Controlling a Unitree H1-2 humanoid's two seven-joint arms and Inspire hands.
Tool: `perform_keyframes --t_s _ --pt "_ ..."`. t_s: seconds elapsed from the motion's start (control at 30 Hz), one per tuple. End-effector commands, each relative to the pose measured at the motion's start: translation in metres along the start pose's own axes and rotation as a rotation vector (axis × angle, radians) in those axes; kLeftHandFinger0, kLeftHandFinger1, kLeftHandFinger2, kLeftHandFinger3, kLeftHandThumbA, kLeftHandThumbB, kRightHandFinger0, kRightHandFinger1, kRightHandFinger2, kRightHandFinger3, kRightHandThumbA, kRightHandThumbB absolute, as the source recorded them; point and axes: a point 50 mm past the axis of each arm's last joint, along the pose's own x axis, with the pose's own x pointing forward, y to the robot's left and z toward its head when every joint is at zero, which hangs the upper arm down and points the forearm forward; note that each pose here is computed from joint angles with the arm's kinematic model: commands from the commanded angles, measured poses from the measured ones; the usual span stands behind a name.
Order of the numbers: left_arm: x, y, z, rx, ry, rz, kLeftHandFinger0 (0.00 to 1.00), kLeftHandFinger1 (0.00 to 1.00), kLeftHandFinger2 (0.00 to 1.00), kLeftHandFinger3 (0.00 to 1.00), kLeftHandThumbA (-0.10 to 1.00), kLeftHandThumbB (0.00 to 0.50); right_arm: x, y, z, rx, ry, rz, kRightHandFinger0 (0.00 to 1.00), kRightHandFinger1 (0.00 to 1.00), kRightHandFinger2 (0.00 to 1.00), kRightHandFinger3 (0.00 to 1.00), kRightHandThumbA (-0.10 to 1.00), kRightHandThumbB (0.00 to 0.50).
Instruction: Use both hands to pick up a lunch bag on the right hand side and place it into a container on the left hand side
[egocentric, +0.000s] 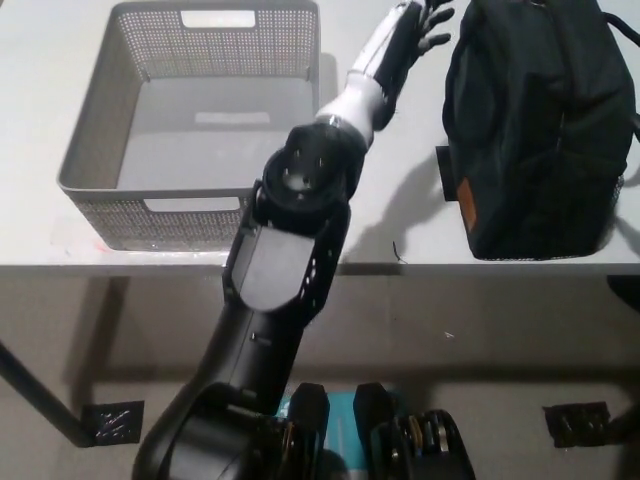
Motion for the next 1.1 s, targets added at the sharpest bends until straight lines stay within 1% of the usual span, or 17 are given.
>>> perform_keyframes --t_s 0.0,0.13,0.2,0.23,0.27,0.33,0.5,0.53,0.57,0.6,0.7,0.73,0.83,0.93,0.97,1.03,1.07 --pt "0.017 -0.015 0.032 -0.069 -0.018 -0.047 1.00 1.00 1.00 1.00 1.00 0.339 0.026 0.021 0.027 0.003 -0.091 0.063 1.00 1.00 1.00 1.00 0.96 0.119" --pt "0.013 -0.021 0.018 -0.096 0.035 -0.048 1.00 1.00 1.00 1.00 1.00 0.335 0.021 0.028 0.021 0.017 -0.069 0.079 1.00 1.00 1.00 1.00 0.96 0.113" --pt "0.011 -0.020 0.007 -0.065 0.063 -0.050 1.00 1.00 1.00 1.00 1.00 0.373 0.021 0.029 0.015 0.029 -0.057 0.088 1.00 1.00 1.00 1.00 0.96 0.130" --pt "0.011 -0.019 0.004 -0.042 0.072 -0.052 1.00 1.00 1.00 1.00 1.00 0.378 0.021 0.029 0.013 0.029 -0.056 0.087 1.00 1.00 1.00 1.00 0.96 0.132" --pt "0.011 -0.017 0.002 -0.028 0.085 -0.051 1.00 1.00 1.00 1.00 1.00 0.393 0.021 0.030 0.012 0.026 -0.059 0.087 1.00 1.00 1.00 1.00 0.96 0.125" --pt "0.011 -0.013 -0.001 0.005 0.102 -0.045 1.00 1.00 1.00 1.00 1.00 0.400 0.021 0.032 0.012 0.021 -0.062 0.086 1.00 1.00 1.00 1.00 0.96 0.131" --pt "0.009 -0.011 -0.020 0.002 0.112 -0.045 1.00 1.00 1.00 1.00 1.00 0.340 0.020 0.028 0.005 0.015 -0.061 0.072 1.00 1.00 1.00 1.00 0.95 0.143" --pt "0.007 -0.010 -0.028 0.016 0.130 -0.049 1.00 1.00 1.00 1.00 1.00 0.339 0.018 0.028 0.002 0.017 -0.056 0.069 1.00 1.00 1.00 1.00 0.95 0.147" --pt "0.005 -0.009 -0.033 0.026 0.140 -0.050 1.00 1.00 1.00 1.00 1.00 0.349 0.018 0.029 0.000 0.018 -0.052 0.070 1.00 1.00 1.00 1.00 0.95 0.164" --pt "0.004 -0.008 -0.037 0.038 0.150 -0.051 1.00 1.00 1.00 1.00 1.00 0.349 0.018 0.030 0.000 0.020 -0.051 0.070 1.00 1.00 1.00 1.00 0.95 0.156" --pt "0.001 -0.002 -0.046 0.065 0.171 -0.047 1.00 1.00 1.00 1.00 1.00 0.336 0.019 0.032 -0.003 0.034 -0.045 0.068 1.00 1.00 1.00 1.00 0.96 0.191" --pt "0.001 -0.001 -0.049 0.068 0.181 -0.045 1.00 1.00 1.00 1.00 1.00 0.334 0.018 0.031 -0.003 0.039 -0.044 0.066 1.00 1.00 1.00 1.00 0.96 0.195" --pt "0.000 0.005 -0.057 0.096 0.210 -0.028 1.00 1.00 1.00 1.00 1.00 0.333 0.020 0.028 -0.004 0.057 -0.032 0.067 1.00 1.00 1.00 1.00 1.00 0.164" --pt "-0.001 0.010 -0.065 0.115 0.232 -0.006 1.00 1.00 1.00 1.00 1.00 0.329 0.019 0.026 -0.007 0.080 -0.020 0.066 1.00 1.00 1.00 1.00 1.00 0.151" --pt "0.001 0.016 -0.066 0.127 0.233 0.001 1.00 1.00 1.00 1.00 1.00 0.330 0.023 0.029 -0.007 0.118 -0.011 0.062 1.00 1.00 1.00 1.00 1.00 0.157" --pt "0.000 0.018 -0.071 0.127 0.239 0.002 1.00 1.00 1.00 1.00 1.00 0.317 0.025 0.031 -0.011 0.215 0.042 0.032 1.00 1.00 1.00 1.00 1.00 0.199" --pt "0.000 0.019 -0.072 0.129 0.243 0.000 1.00 1.00 1.00 1.00 1.00 0.316 0.025 0.031 -0.013 0.243 0.054 0.026 1.00 1.00 1.00 1.00 1.00 0.205"
